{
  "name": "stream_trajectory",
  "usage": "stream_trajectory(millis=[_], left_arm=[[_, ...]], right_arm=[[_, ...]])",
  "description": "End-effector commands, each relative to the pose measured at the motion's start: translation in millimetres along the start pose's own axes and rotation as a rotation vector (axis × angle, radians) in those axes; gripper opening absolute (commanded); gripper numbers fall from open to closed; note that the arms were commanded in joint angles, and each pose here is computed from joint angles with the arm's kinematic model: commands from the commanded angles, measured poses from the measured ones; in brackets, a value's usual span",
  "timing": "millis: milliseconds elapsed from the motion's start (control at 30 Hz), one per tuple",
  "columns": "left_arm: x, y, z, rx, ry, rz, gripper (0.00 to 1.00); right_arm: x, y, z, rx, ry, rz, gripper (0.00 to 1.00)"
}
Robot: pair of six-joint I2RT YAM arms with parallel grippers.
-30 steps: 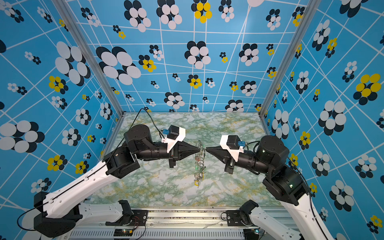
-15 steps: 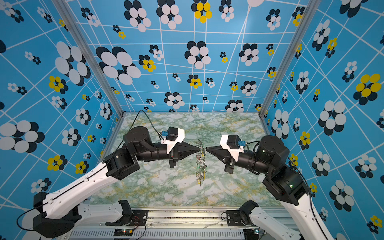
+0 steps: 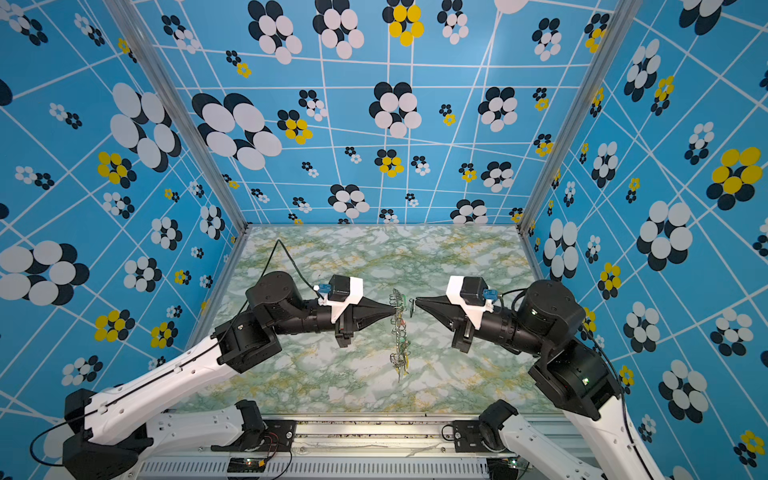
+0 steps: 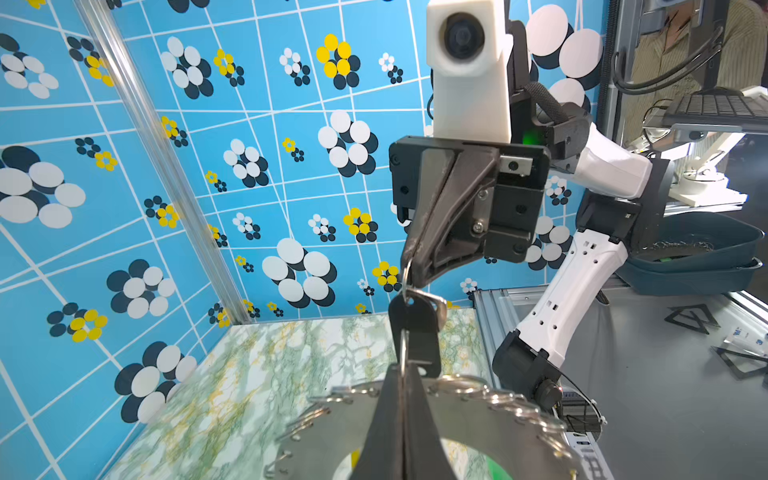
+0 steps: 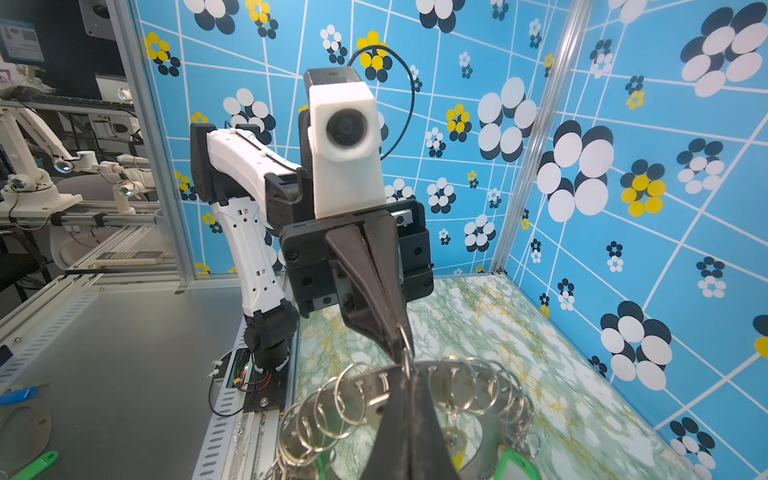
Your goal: Put the keys on the keyring
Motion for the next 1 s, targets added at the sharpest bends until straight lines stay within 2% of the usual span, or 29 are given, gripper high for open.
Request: stream_trajectory(millis=[0,267,633,967], left_arm=[[-3,-16,-33,-0.144,0.073,-0.019,0.00],[-2,-12,-32,-0.187,0.061,-0.017,0.00],[0,-12,-21,-0.117,0.051,-0.038,0.00],[-2,-5,-19,-0.063,0.059,-0.016,0.00]], right_arm=[[-2,1,-1,0.015,0.017,0.018,0.00],[2,0,-3,0.006,0.019,-0.018,0.00],[12,-21,-13,-0.041,-0.048,0.033,0.00],[19,-25,-21,-0.071,-0.063,-0.012,0.00]])
Point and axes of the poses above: each gripper's point midway between its finger pads, its own y axis out along the fingers, its own x axis along the line the jaws close on, z = x × y, the point moved 7 cm from there along -y, back along the fingers, and after that the axes turned 15 degrees about y, right-handed, at the moved point
